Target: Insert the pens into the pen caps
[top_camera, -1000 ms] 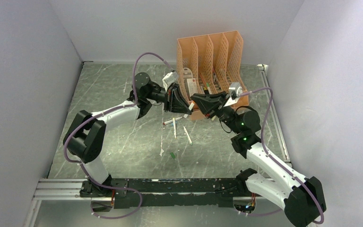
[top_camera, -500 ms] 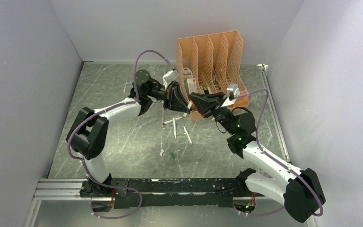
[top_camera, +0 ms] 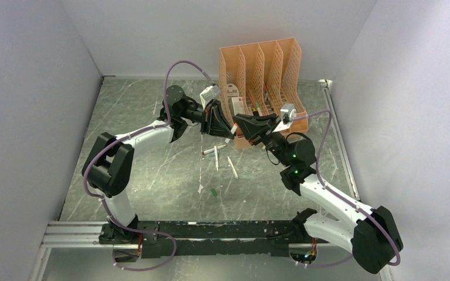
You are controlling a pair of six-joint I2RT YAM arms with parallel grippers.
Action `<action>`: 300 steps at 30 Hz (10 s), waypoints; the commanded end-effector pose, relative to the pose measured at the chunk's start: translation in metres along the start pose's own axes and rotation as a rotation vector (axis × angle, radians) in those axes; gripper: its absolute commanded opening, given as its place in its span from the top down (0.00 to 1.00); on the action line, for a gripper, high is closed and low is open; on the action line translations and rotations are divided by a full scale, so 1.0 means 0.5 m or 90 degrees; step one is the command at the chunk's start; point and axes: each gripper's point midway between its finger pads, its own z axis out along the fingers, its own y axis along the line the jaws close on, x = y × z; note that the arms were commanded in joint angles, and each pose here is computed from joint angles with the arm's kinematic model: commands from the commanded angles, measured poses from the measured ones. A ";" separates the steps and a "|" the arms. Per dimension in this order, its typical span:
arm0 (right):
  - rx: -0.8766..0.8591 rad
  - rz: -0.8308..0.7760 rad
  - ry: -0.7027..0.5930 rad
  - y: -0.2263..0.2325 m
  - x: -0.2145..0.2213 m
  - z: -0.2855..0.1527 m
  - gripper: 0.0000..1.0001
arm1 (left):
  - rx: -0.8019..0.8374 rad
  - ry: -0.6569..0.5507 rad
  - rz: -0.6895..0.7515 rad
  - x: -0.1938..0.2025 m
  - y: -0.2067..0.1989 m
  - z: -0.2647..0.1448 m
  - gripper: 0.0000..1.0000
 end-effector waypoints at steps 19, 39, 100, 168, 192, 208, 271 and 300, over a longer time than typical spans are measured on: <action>-0.032 0.162 0.331 0.096 0.165 -0.121 0.52 | -0.449 -0.158 0.065 -0.025 0.095 -0.124 0.93; 0.093 0.159 0.428 0.018 0.278 -0.194 0.51 | -1.107 0.121 -0.233 0.253 0.297 -0.474 0.88; 0.315 0.031 0.571 -0.091 0.423 -0.185 1.00 | -0.601 -0.260 -0.124 0.031 0.084 -0.222 0.61; 0.112 0.030 0.247 0.033 0.140 -0.072 0.78 | -0.209 -0.405 -0.035 -0.090 -0.041 0.008 0.93; 0.108 0.033 0.180 0.042 0.081 -0.052 1.00 | -0.153 -0.421 -0.077 -0.063 -0.057 0.020 0.84; 0.540 0.117 0.463 -0.236 0.292 -0.291 0.58 | -0.381 -0.321 -0.006 -0.067 0.019 -0.108 0.93; 0.288 -0.016 0.663 -0.108 0.531 -0.313 0.99 | -0.449 -0.263 -0.032 -0.001 0.034 -0.151 0.93; 0.367 0.022 0.633 -0.106 0.534 -0.345 1.00 | -0.455 -0.257 -0.051 0.014 0.045 -0.161 0.93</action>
